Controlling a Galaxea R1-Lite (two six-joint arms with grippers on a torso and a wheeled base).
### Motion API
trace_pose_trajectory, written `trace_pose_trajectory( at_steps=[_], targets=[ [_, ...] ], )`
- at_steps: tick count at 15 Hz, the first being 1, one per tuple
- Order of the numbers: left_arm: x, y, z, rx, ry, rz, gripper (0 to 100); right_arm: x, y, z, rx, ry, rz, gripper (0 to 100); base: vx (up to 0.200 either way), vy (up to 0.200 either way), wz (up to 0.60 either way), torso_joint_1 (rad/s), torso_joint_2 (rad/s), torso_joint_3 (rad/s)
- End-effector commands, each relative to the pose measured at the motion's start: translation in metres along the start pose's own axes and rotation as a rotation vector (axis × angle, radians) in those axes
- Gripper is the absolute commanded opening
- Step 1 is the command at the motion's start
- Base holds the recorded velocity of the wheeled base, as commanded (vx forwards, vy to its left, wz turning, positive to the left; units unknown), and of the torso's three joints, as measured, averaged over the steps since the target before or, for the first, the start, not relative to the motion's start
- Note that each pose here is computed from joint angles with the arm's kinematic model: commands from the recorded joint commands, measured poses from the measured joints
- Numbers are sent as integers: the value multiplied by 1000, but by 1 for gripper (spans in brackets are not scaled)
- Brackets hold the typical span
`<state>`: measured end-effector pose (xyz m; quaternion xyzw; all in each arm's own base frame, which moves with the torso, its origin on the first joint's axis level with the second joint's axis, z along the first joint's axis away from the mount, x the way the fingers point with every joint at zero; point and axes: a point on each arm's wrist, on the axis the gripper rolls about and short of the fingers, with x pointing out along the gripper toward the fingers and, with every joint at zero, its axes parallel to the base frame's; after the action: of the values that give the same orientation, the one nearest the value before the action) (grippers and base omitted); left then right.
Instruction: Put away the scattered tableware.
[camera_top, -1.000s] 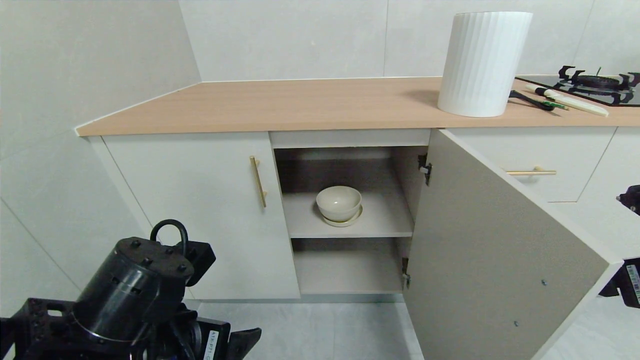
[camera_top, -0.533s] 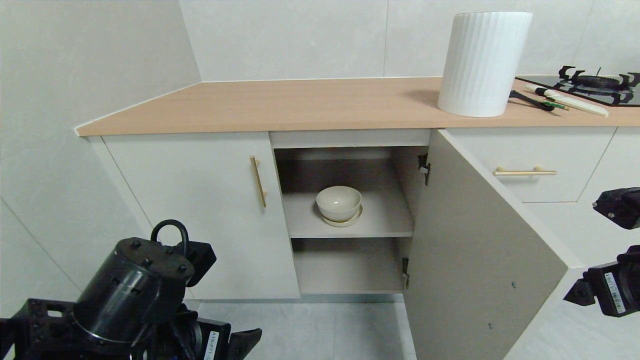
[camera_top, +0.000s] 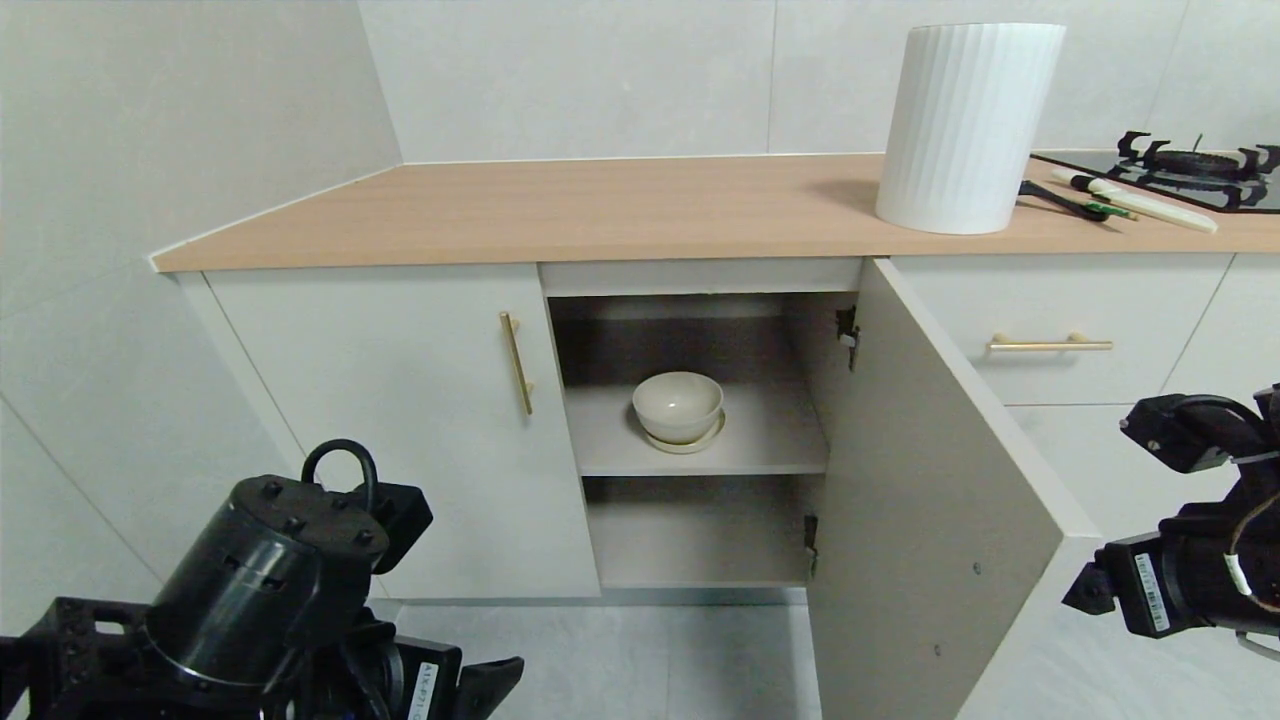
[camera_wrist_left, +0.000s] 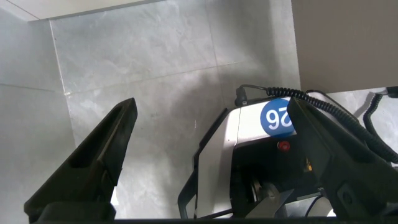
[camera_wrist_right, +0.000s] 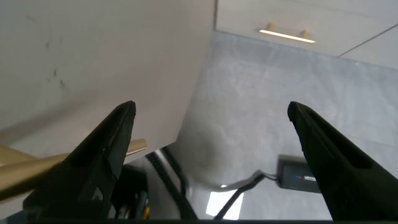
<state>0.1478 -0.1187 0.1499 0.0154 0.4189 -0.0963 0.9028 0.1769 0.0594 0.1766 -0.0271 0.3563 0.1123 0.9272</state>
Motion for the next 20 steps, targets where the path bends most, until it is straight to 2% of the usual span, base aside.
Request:
trace_pose_trajectory(
  at_steps=[1, 8, 9, 13, 16, 20],
  targets=[
    [0, 0, 0, 0, 3, 1, 100, 7, 3, 0, 3, 11, 21, 100, 0, 0, 0, 0, 0, 0],
    [1, 0, 0, 1, 3, 3, 100, 16, 5, -3, 10, 45, 32, 100, 0, 0, 0, 0, 0, 0],
    [1, 0, 0, 1, 3, 3, 100, 20, 6, -4, 9, 57, 31, 100, -200, 0, 0, 12, 2, 2],
    [0, 0, 0, 0, 2, 2, 100, 22, 6, -3, 11, 32, 32, 100, -200, 0, 0, 11, 4, -1],
    [0, 0, 0, 0, 2, 2, 100, 29, 7, 0, 31, 17, 33, 100, 0, 0, 0, 0, 0, 0],
    [1, 0, 0, 1, 3, 3, 100, 46, 10, 7, 125, -31, 41, 100, 0, 0, 0, 0, 0, 0]
  ],
)
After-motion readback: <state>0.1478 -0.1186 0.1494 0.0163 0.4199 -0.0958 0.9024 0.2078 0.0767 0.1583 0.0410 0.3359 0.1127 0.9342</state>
